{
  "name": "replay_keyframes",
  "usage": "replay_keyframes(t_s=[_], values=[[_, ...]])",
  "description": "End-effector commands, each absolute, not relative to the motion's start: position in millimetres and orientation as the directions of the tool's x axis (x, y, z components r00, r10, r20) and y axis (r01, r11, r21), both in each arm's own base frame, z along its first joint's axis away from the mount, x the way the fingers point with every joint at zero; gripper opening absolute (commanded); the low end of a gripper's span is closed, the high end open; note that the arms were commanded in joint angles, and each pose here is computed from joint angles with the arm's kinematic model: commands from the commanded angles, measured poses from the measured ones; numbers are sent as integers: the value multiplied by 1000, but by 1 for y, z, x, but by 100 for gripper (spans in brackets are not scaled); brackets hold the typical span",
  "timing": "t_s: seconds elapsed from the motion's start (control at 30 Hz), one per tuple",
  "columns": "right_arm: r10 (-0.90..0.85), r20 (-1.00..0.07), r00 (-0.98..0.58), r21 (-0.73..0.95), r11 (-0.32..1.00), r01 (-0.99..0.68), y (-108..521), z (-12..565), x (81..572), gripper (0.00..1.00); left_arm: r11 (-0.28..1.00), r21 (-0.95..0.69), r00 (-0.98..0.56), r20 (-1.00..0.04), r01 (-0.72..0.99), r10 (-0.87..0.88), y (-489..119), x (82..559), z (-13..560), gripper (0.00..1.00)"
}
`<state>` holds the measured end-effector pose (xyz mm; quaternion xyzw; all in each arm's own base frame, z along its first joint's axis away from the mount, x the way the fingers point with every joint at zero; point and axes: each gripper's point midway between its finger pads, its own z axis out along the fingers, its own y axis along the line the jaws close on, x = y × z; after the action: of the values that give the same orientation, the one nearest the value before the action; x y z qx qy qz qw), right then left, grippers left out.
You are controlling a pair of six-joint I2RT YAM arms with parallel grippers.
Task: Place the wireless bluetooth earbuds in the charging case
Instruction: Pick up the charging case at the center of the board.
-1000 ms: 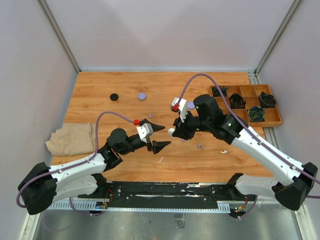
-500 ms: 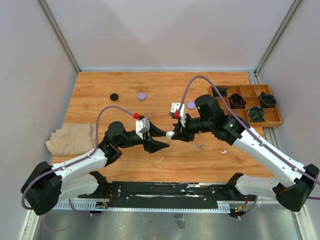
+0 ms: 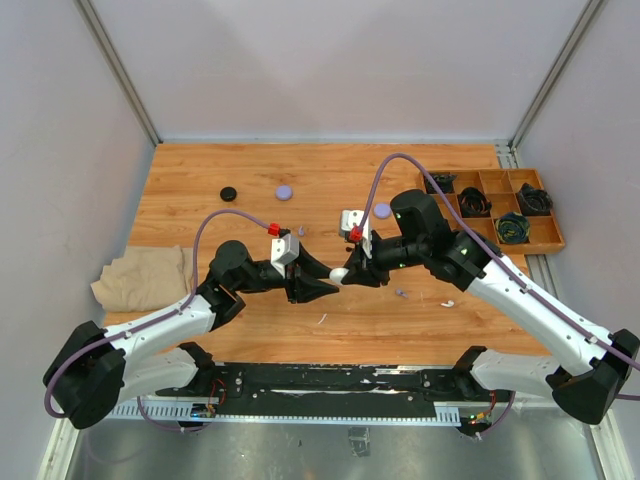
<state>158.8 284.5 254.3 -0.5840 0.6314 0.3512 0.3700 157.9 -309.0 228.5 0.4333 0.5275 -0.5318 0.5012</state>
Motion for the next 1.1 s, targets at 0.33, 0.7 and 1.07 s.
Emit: replay_keyframes(t_s=[0.33, 0.7, 1.07], values=[[-450, -893, 17, -22, 6, -1000, 293, 262, 151, 2, -44, -85, -90, -988, 995, -128, -312, 144, 256, 34], [-453, -892, 19, -17, -8, -1000, 297, 259, 151, 3, -76, -93, -102, -988, 993, -120, -313, 140, 257, 34], [-461, -887, 15, -13, -7, -1000, 300, 255, 154, 3, -87, -92, -101, -988, 992, -113, -313, 138, 254, 30]])
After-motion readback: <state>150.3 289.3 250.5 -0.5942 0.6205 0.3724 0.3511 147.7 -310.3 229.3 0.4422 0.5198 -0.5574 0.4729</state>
